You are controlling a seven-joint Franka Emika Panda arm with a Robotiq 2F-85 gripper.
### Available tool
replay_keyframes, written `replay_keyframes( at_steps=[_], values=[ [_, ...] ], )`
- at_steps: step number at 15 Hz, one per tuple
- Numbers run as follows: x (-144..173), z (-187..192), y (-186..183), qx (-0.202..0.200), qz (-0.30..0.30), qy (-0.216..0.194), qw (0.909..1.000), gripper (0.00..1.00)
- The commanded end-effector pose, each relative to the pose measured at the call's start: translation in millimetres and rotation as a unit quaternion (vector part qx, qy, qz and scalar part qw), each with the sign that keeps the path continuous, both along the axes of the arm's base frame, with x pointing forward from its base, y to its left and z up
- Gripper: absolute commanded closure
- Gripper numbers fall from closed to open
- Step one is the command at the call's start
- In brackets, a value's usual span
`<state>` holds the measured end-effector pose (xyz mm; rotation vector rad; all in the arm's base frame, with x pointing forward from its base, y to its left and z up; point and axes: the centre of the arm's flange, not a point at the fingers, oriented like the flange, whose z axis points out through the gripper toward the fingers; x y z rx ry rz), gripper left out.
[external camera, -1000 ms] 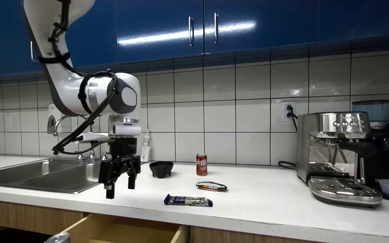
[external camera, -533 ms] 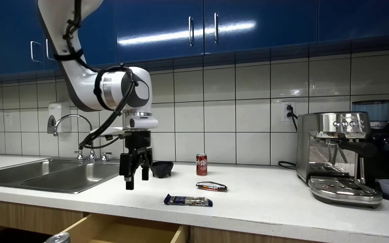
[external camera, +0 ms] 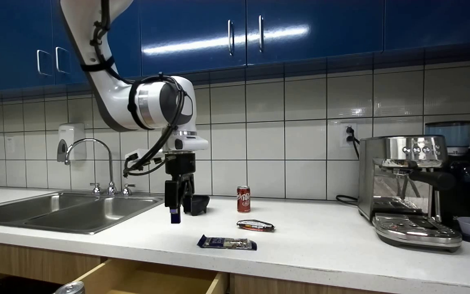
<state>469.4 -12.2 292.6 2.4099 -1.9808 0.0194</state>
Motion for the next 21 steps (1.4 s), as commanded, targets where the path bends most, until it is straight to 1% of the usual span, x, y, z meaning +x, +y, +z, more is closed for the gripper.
replay_keyframes(
  at_steps=[1, 6, 12, 21],
  values=[
    [4.9, -6.1, -16.4, 0.007, 0.022, 0.002, 0.9997, 0.00],
    [3.9, -22.4, -36.3, 0.008, 0.036, 0.011, 0.9993, 0.00],
    [9.2, -39.0, -63.4, 0.009, 0.035, 0.010, 0.9993, 0.00],
    [33.4, -64.6, -92.8, 0.017, 0.000, 0.001, 0.9999, 0.00]
  ],
)
